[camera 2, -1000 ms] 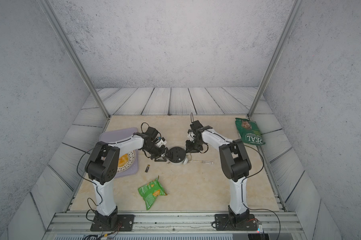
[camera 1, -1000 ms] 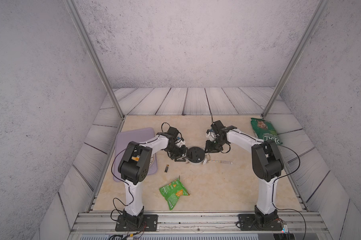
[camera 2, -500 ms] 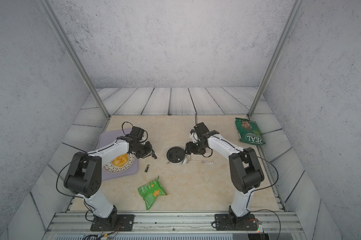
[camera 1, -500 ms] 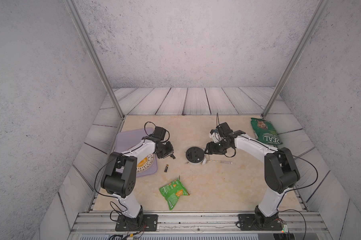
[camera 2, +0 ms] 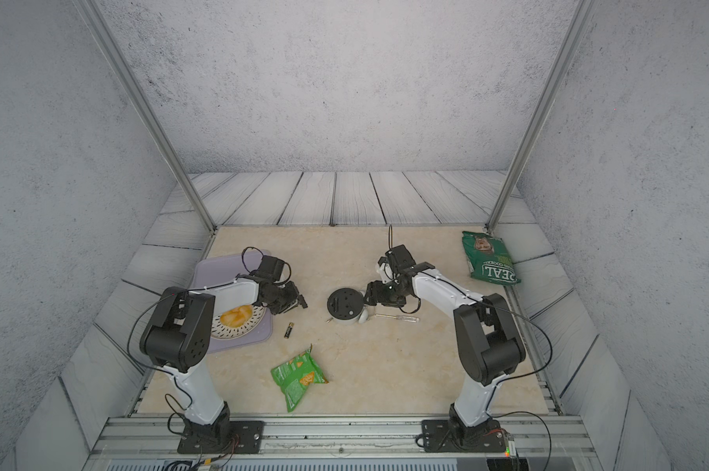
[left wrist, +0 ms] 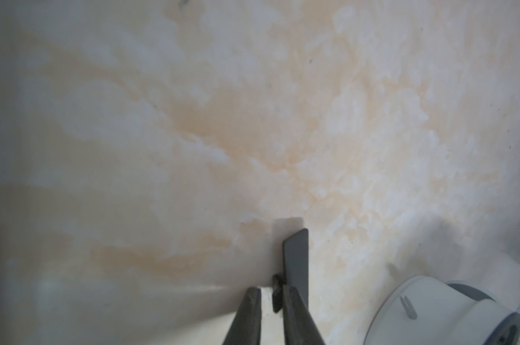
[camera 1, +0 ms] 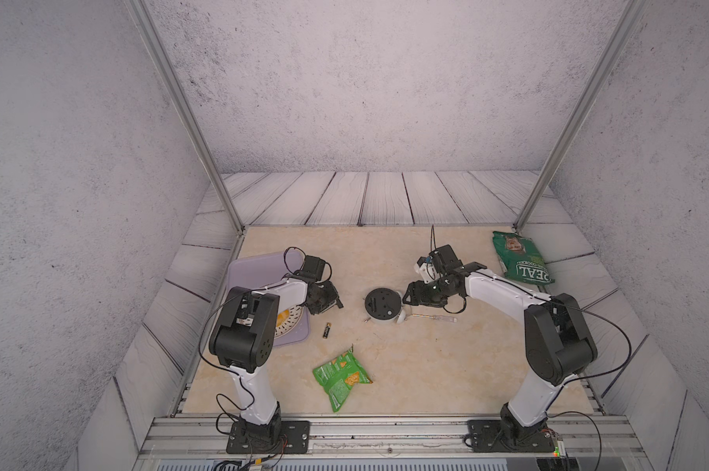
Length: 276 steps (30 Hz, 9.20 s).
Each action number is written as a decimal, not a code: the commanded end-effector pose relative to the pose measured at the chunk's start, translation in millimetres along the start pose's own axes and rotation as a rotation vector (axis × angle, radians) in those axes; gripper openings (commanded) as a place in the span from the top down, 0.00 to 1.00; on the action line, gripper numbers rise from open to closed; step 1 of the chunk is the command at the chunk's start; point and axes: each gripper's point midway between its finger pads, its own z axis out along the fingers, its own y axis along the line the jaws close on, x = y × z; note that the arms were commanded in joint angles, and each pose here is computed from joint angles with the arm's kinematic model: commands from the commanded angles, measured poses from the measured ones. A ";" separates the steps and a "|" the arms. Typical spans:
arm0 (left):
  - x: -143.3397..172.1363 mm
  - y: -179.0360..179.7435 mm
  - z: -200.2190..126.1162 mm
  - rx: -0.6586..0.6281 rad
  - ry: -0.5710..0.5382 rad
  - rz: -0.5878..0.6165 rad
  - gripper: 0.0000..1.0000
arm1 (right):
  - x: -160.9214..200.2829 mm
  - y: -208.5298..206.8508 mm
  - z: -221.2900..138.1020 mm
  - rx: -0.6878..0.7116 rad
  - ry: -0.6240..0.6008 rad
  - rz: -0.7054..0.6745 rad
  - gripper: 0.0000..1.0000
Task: Remove the battery from the alarm
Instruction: Pick up the cover from the center of the board, then install the cover on the alarm, then adjust the alarm at the center of the board.
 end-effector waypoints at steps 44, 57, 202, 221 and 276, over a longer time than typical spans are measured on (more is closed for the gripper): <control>65.7 -117.3 -35.3 0.607 0.257 0.317 1.00 | -14.5 13.2 13.7 -0.084 0.019 0.097 0.33; 71.0 -109.4 -18.1 0.551 0.268 0.283 1.00 | -18.3 16.4 32.7 -0.114 0.053 0.147 0.40; 72.3 -101.1 -37.9 0.232 0.248 0.520 0.20 | -17.2 -28.5 37.4 -0.387 -0.033 0.285 0.60; 98.4 -108.8 14.1 0.261 0.364 0.458 0.31 | -16.4 -11.4 60.9 -0.765 -0.018 0.377 0.77; -6.7 -23.9 -134.6 -0.283 -0.212 0.609 0.01 | -78.0 37.6 82.2 0.394 0.025 0.029 0.86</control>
